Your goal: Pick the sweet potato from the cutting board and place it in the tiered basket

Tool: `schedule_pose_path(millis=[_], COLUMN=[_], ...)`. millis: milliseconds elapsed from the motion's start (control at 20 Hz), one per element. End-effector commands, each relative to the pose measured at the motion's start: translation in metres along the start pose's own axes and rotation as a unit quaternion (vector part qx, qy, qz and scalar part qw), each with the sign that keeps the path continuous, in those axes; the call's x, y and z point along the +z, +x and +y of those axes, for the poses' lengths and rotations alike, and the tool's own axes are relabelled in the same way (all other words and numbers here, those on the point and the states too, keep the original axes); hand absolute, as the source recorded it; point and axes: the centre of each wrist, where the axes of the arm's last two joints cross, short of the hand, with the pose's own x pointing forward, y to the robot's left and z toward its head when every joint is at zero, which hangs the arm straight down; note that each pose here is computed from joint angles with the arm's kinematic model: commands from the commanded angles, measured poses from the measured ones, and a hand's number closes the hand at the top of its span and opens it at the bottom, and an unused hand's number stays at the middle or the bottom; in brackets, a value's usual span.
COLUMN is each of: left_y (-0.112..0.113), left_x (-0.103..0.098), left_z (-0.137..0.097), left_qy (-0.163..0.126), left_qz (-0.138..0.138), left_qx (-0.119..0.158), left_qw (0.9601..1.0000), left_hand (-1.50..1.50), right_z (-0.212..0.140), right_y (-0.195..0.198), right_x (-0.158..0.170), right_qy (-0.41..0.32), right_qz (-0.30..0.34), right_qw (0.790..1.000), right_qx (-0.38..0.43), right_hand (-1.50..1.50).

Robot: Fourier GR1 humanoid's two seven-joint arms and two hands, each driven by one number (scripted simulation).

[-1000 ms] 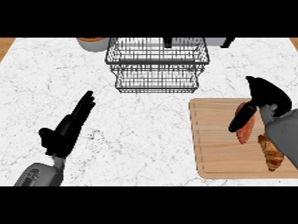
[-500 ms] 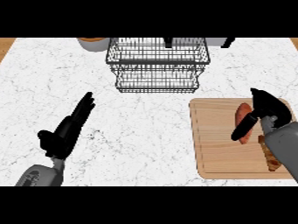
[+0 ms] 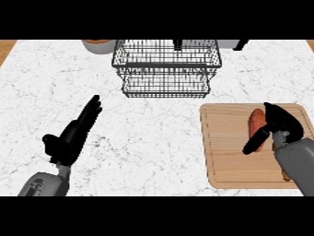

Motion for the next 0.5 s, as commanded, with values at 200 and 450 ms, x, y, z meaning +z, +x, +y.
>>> schedule_pose_path(millis=[200,450], left_y=[-0.019,-0.011], left_x=[0.001,-0.005], left_z=[-0.005,-0.015], left_qy=[-0.003,-0.006], left_qz=[-0.010,-0.004], left_qx=[-0.001,0.009], left_qw=[0.9999,0.9999], left_hand=[0.00,0.00], right_z=[0.007,-0.001], right_y=[-0.001,0.007], right_x=[-0.016,-0.027], right_qy=[-0.012,-0.050], right_qz=[-0.011,-0.045], right_qw=[0.998,0.997], right_qx=[-0.053,-0.048], right_hand=[1.50,1.50])
